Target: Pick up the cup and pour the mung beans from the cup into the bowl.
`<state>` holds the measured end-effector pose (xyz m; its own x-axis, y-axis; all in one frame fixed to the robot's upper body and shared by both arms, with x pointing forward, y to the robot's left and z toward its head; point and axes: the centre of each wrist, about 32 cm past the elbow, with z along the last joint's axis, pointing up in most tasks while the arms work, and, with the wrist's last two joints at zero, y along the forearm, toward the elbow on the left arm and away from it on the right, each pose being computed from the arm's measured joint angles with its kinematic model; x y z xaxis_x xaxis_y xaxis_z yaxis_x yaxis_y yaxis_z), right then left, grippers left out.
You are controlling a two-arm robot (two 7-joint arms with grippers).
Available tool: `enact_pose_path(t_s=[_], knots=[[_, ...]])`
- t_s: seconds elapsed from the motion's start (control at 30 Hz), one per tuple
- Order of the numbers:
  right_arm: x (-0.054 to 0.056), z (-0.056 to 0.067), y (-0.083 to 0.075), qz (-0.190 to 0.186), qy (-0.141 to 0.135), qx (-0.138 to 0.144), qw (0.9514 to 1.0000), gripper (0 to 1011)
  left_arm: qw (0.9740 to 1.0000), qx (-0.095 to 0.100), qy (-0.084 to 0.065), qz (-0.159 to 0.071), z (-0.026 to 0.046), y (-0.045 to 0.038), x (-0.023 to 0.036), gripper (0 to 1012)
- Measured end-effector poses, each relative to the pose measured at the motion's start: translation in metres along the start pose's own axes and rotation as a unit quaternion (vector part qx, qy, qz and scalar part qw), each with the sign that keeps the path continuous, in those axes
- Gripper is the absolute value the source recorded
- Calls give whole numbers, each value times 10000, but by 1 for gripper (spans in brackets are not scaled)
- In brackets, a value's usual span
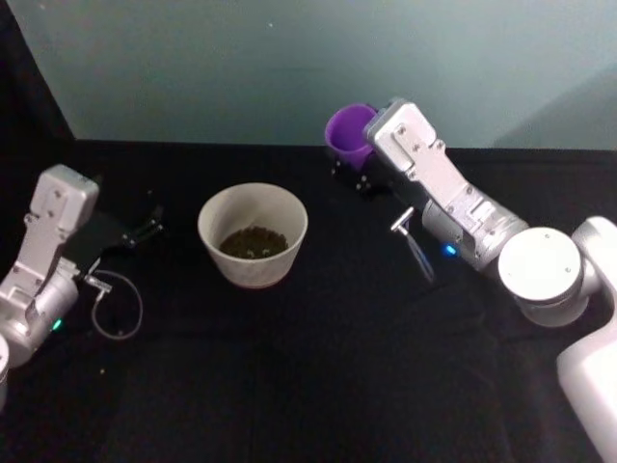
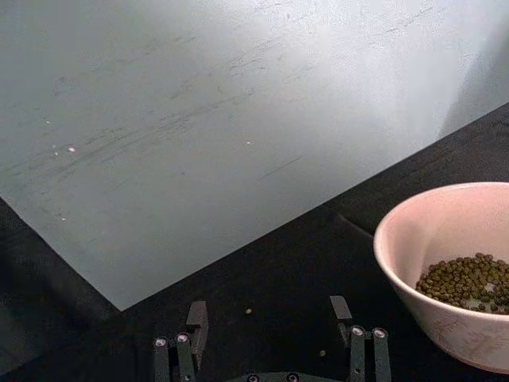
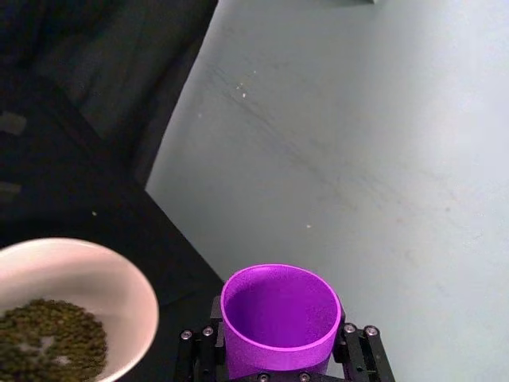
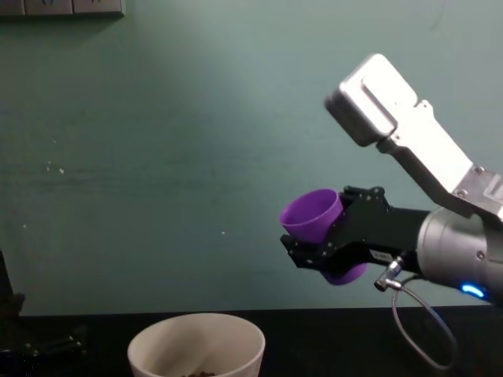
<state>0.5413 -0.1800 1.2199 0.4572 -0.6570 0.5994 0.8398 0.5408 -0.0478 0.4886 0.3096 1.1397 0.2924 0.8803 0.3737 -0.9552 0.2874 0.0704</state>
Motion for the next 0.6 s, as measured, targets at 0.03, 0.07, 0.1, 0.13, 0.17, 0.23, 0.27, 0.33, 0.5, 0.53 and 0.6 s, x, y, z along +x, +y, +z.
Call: enact_pose_path(t_s=[0.03,0.07,0.1,0.13,0.17,0.23,0.27,0.33,0.5,0.53,0.6], knots=[[-4,-33,-1,41,143,7,9999,731,10000,0,0,0,0,0,0,1000],[-7,-48,-1,52,216,17,9998,731,10000,0,0,0,0,0,0,1000],[-12,-71,0,63,322,31,9995,731,10000,0,0,0,0,0,0,1000],[-17,-91,0,68,395,30,9992,731,10000,0,0,0,0,0,0,1000],[-33,-144,0,85,628,52,9980,731,10000,-1,0,0,0,0,0,1000],[-69,-244,-5,72,1046,67,9945,731,10000,0,0,0,0,0,0,1000],[-83,-273,-8,67,1166,69,9931,731,10000,0,0,0,0,0,0,1000],[-119,-344,-16,34,1471,82,9891,731,10000,0,0,0,0,0,0,1000],[-223,-494,-56,-87,2180,133,9758,731,10000,0,0,0,0,0,0,1000],[-231,-502,-60,-91,2241,142,9744,731,10000,0,0,0,0,0,0,1000],[-246,-517,-74,-77,2350,159,9718,731,10000,0,0,0,0,0,0,1000]])
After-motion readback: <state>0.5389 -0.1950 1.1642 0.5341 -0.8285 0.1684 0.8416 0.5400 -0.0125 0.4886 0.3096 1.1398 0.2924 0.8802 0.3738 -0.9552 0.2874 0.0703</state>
